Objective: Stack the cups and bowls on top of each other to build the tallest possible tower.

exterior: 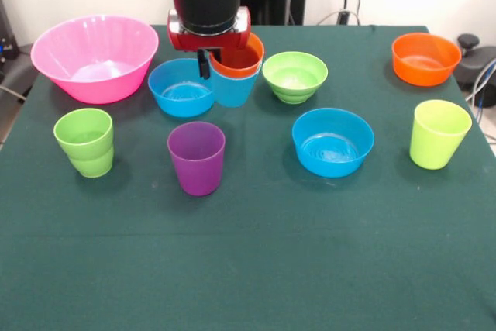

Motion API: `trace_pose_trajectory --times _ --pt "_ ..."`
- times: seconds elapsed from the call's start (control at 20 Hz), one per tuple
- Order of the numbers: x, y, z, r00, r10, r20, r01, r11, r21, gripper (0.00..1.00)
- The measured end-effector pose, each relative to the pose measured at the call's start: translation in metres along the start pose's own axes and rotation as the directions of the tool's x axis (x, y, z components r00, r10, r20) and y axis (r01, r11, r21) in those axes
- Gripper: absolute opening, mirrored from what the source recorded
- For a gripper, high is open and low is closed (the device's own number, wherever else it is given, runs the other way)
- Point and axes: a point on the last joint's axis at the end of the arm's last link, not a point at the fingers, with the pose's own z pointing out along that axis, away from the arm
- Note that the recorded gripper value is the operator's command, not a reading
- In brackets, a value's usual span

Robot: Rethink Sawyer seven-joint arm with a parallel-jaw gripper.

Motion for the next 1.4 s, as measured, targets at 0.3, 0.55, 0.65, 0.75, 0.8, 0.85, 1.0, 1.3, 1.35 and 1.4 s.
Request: trace_pose_trajectory --times 0.3,0.55,0.65,0.75,0.8,0.85,1.0,1.3,1.35,1.4 --pt "-0.011 0.004 -0.023 1.0000 -0.003 0.003 0.003 1.0000 -0.008 0.00" --pt "-0.025 0.001 -0.040 0.9999 -0.001 0.010 0.001 1.0000 -0.005 0.00" --pt "-0.031 -0.002 -0.047 0.9999 0.001 0.014 -0.001 1.0000 -0.003 0.00" --pt "-0.040 -0.005 -0.056 0.9997 0.004 0.024 -0.004 1.0000 0.000 0.00" --pt "-0.043 -0.006 -0.060 0.9996 0.005 0.029 -0.005 1.0000 0.002 0.00" --pt "-0.049 -0.008 -0.065 0.9992 0.007 0.040 -0.007 1.0000 0.004 0.00" --pt "-0.063 -0.015 -0.080 0.9966 0.013 0.082 -0.014 0.9998 0.011 0.00" --pt "-0.071 -0.033 -0.097 0.9919 0.034 0.122 -0.035 0.9994 0.005 0.00" --pt "-0.071 -0.035 -0.098 0.9915 0.037 0.125 -0.038 0.9993 0.004 0.00" --pt "-0.068 -0.042 -0.102 0.9905 0.045 0.130 -0.046 0.9989 0.001 0.00"
